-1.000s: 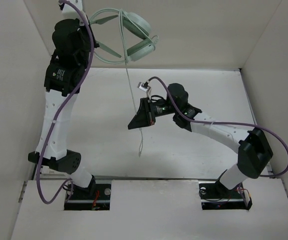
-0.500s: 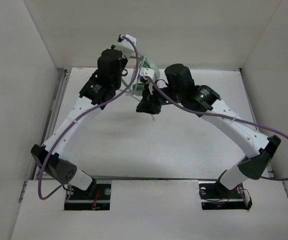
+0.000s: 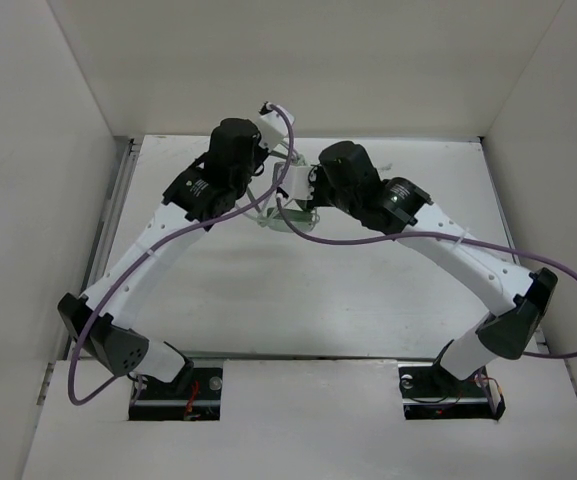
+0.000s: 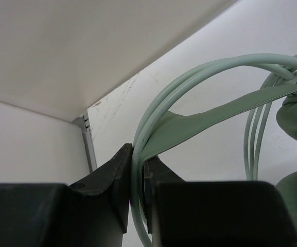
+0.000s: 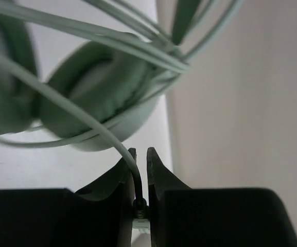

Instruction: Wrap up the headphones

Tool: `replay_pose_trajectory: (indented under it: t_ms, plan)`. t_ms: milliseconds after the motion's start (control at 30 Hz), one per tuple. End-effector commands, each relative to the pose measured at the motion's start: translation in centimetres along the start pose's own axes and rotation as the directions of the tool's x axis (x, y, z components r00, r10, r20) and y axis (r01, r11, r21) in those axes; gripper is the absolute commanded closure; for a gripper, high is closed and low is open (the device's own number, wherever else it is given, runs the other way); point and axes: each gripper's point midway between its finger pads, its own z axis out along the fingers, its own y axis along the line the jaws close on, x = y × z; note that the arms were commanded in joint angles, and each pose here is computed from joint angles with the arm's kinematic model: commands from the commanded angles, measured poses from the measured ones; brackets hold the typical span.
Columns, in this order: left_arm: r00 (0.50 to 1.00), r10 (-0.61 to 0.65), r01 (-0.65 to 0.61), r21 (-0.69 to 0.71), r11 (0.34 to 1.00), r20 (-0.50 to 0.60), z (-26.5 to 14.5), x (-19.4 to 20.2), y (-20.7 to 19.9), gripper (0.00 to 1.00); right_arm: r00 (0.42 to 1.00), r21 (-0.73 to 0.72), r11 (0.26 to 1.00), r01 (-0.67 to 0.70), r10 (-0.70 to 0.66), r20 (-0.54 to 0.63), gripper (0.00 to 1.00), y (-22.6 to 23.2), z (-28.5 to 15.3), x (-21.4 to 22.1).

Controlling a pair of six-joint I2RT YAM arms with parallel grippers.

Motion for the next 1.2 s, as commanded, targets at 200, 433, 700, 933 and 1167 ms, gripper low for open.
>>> replay_pose_trajectory:
  t_ms: [200, 433, 700, 933, 1167]
  plan:
    - [0.995, -0.091, 0.081, 0.218, 0.973, 0.037, -3.7, -1.2, -3.2, 0.99, 0.997, 0.383, 0.921, 0.075, -0.074, -0.017, 1.0, -9.5, -1.4, -1.2]
    - [0.983, -0.18, 0.162, 0.346, 0.924, 0.02, -5.4, -2.1, -4.6, 0.99, 0.998, 0.295, 0.954, 0.05, -0.06, 0.026, 0.93, -6.7, 0.3, -1.1]
    - [0.954, -0.299, 0.277, 0.481, 0.832, -0.031, -7.5, -2.4, -5.9, 0.99, 0.993, 0.129, 0.989, -0.069, 0.055, 0.106, 0.77, -4.8, 0.2, -0.6]
    - [0.925, -0.369, 0.351, 0.577, 0.738, -0.09, -9.1, -2.4, -6.8, 0.99, 0.976, -0.033, 0.993, -0.11, 0.114, 0.187, 0.72, -3.8, -1.8, -0.8]
    - [0.901, -0.414, 0.395, 0.64, 0.659, -0.131, -10.6, -2.5, -7.2, 0.99, 0.946, -0.192, 0.97, -0.149, 0.197, 0.259, 0.74, -2.3, -3.8, -0.4]
